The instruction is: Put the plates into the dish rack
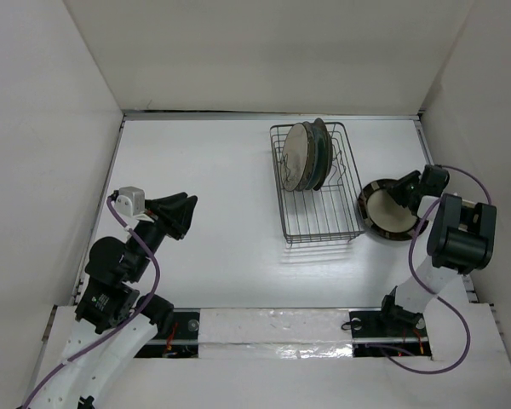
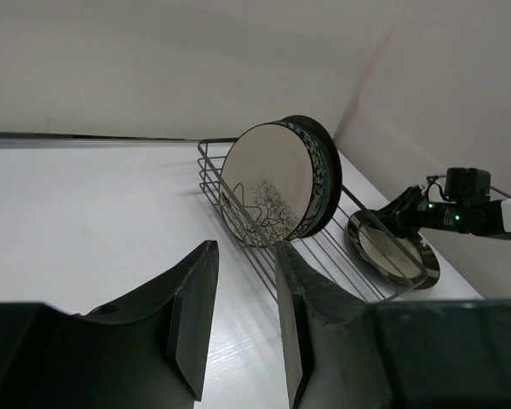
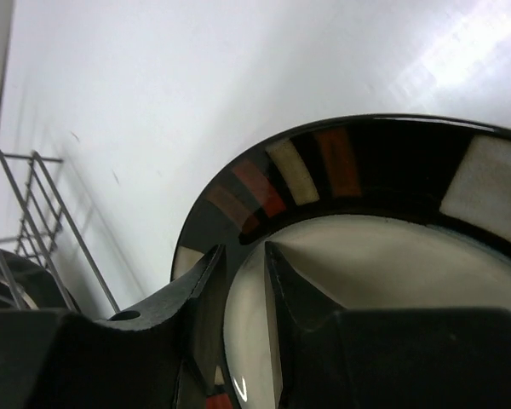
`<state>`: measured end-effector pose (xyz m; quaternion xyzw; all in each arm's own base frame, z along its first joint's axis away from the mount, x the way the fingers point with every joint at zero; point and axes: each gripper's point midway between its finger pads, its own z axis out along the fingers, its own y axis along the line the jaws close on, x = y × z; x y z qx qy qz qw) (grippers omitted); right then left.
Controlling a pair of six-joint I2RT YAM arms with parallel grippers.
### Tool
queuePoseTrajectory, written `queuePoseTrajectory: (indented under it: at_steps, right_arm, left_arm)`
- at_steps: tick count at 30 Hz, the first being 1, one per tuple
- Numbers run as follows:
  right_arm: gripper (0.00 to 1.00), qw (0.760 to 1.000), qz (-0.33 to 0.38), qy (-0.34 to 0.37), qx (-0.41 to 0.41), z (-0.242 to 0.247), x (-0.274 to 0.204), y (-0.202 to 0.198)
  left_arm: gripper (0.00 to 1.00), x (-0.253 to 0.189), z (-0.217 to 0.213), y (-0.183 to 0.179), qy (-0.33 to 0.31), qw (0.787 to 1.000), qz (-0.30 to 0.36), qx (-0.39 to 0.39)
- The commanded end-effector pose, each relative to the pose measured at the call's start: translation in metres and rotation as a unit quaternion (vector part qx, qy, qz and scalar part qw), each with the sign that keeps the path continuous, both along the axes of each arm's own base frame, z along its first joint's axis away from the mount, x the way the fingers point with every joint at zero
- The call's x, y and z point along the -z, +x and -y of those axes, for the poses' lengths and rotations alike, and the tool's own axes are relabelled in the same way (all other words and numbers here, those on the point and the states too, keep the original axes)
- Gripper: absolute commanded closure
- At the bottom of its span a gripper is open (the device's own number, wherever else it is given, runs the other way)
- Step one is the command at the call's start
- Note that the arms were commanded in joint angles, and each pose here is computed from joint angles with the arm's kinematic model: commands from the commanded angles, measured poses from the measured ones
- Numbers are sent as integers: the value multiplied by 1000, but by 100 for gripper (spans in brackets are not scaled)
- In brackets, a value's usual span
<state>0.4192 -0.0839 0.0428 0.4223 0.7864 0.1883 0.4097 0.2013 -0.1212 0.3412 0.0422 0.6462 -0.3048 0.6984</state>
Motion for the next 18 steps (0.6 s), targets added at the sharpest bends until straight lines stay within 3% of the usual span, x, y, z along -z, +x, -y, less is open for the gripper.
queuePoseTrajectory:
  at_steps: [1,4,13,16,18]
  right_arm:
    - [69,1000,19,10,-3,-3,-5,35]
    - [69,999,30,-12,3,4,-23,61]
    - [67,995,87,14,-37,-12,-56,121]
    - [67,992,127,-15,-13,-9,-84,111]
    - [69,987,148,-58,16,-2,-108,78]
  left_arm:
    - [70,-10,0,2,-6,1000,17,-3]
    - [70,-7,1,5,-3,1000,11,-4]
    - [70,0,5,11,7,1000,-2,-5]
    - [70,1,5,12,7,1000,-3,-5]
    - [70,0,4,11,6,1000,-1,-5]
